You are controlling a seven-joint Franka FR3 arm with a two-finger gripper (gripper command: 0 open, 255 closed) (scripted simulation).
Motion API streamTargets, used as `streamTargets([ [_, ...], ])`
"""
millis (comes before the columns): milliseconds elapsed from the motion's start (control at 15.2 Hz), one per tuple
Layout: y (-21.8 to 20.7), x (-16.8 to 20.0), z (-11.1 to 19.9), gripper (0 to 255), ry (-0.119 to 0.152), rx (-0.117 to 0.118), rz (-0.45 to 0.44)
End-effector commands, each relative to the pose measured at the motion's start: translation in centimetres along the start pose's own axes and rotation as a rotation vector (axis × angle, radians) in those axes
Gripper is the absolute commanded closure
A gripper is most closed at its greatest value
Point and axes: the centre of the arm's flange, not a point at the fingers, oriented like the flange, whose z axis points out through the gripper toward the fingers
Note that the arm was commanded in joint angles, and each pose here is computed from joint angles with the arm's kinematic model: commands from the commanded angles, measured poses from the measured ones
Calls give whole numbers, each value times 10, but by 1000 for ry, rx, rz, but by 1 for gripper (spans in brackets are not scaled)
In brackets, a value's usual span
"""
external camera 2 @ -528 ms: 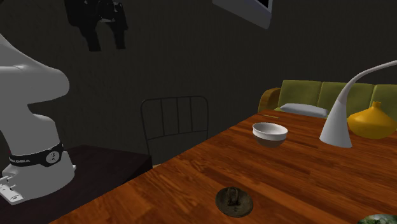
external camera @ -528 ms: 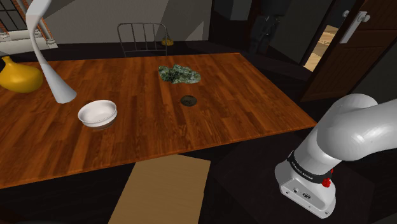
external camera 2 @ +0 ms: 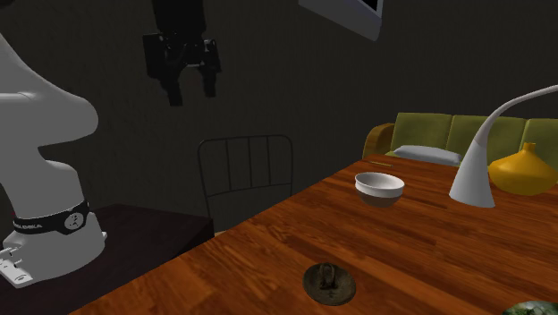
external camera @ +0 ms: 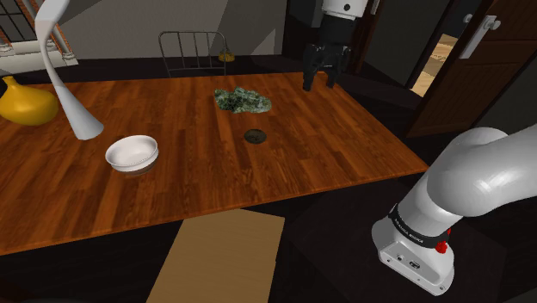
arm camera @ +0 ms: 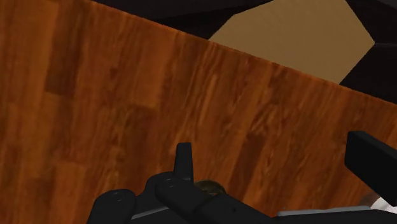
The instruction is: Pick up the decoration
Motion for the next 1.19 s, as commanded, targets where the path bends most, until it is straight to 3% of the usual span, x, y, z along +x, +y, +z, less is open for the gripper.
streamTargets([
  [0,-10,15,20,0,3,-2,82],
  [594,-39,94,103,0,13,-14,428],
  [1122,-41,168,178,0,22,-25,736],
])
